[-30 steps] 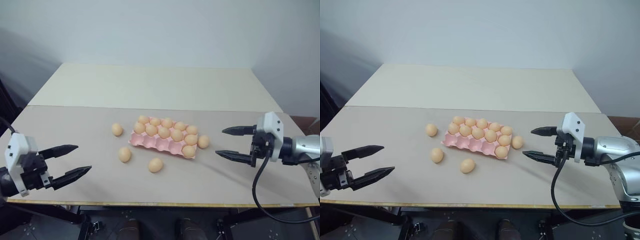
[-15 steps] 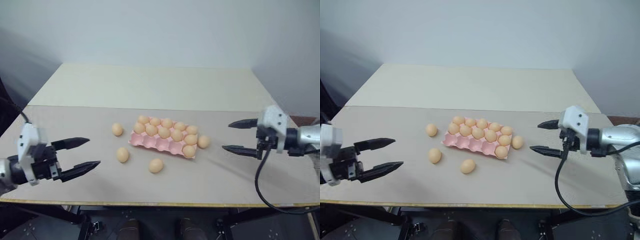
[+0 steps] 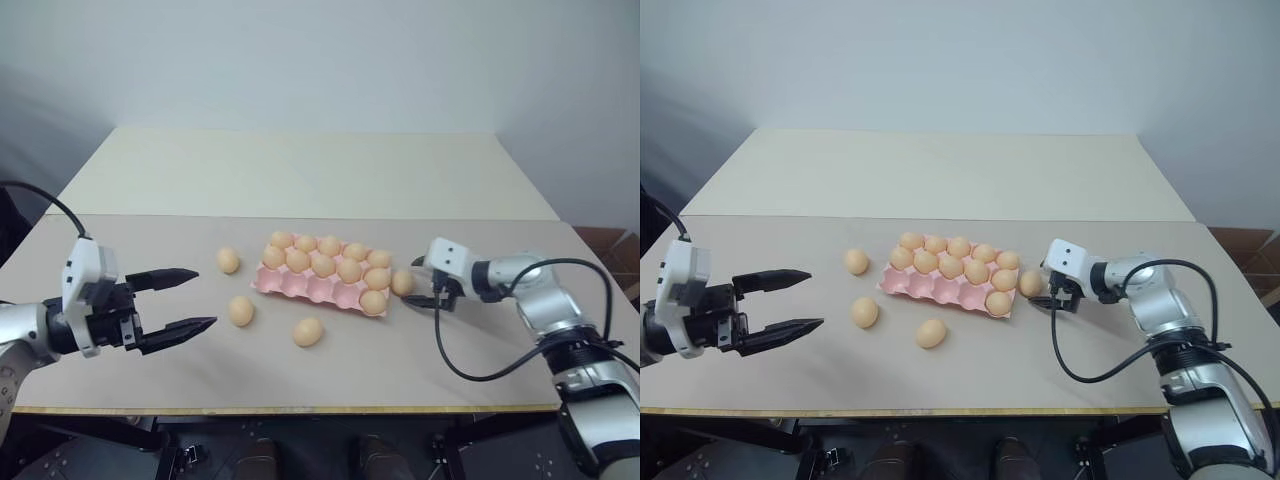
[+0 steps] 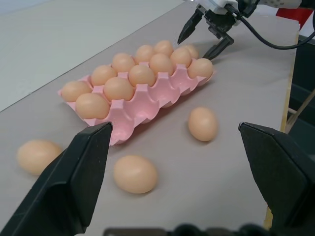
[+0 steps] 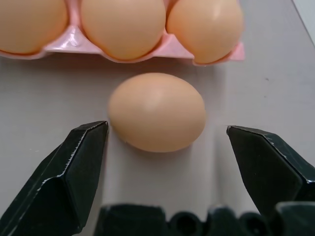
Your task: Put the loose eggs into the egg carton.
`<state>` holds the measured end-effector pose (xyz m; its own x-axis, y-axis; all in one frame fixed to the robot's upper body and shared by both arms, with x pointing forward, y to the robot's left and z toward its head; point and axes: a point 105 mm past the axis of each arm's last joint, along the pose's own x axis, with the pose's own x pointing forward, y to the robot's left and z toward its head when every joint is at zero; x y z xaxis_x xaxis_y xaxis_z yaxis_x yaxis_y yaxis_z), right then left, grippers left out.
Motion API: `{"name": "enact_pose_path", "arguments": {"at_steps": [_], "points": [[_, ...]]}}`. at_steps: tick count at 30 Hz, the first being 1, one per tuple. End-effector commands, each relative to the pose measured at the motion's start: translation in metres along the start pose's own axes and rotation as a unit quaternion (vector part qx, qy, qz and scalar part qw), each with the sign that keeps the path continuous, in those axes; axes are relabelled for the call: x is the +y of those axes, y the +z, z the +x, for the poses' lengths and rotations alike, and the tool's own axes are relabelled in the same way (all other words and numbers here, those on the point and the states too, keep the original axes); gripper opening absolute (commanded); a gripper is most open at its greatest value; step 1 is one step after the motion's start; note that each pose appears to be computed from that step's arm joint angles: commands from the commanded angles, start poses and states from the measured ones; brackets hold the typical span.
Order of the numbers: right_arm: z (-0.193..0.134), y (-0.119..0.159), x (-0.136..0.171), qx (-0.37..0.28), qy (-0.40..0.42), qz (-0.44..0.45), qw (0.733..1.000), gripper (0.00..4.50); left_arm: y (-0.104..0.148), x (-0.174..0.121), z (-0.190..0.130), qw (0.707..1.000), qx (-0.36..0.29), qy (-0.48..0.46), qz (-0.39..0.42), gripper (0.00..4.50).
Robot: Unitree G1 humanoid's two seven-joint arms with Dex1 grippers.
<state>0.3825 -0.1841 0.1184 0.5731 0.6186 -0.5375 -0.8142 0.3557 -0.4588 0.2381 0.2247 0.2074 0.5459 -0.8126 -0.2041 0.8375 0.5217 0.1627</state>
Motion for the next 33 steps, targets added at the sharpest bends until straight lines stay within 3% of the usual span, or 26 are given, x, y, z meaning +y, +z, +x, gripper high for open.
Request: {"name": "enact_pose_path", "arguments": {"at_steps": [1, 3, 6, 8, 15, 21, 25, 32, 33], "points": [[-0.002, 0.008, -0.01, -0.016, -0.01, -0.013, 1.0, 4.32, 0.009, 0.0, -0.004, 1.0, -0.002, -0.003, 0.026, 4.49], [0.0, 0.01, -0.01, -0.031, -0.008, -0.003, 0.999, 3.87, 0.008, 0.001, -0.005, 1.0, -0.001, -0.001, 0.026, 4.5], [-0.004, 0.011, -0.008, -0.039, 0.0, -0.005, 0.999, 2.84, 0.007, 0.003, -0.008, 1.0, 0.002, 0.007, 0.027, 4.5], [-0.01, 0.01, -0.007, -0.041, 0.003, -0.007, 0.999, 2.5, 0.007, 0.003, -0.01, 1.0, 0.004, 0.008, 0.027, 4.5], [-0.043, 0.01, -0.008, -0.039, -0.014, -0.024, 0.999, 2.39, 0.005, 0.004, -0.012, 0.999, 0.008, 0.013, 0.028, 4.5], [-0.063, 0.072, -0.005, -0.122, -0.017, -0.045, 0.991, 2.39, 0.004, 0.006, -0.012, 0.999, 0.005, 0.014, 0.029, 4.5], [-0.04, 0.106, 0.014, -0.165, 0.01, -0.05, 0.985, 2.39, 0.003, 0.006, -0.009, 1.0, 0.004, 0.009, 0.029, 4.5], [0.008, 0.12, 0.035, -0.151, 0.036, -0.036, 0.987, 2.39, 0.003, 0.005, -0.007, 0.999, 0.006, 0.004, 0.031, 4.5], [0.014, 0.12, 0.037, -0.145, 0.037, -0.033, 0.988, 3.05, 0.003, 0.005, -0.007, 0.999, 0.007, 0.004, 0.031, 4.5]]}}
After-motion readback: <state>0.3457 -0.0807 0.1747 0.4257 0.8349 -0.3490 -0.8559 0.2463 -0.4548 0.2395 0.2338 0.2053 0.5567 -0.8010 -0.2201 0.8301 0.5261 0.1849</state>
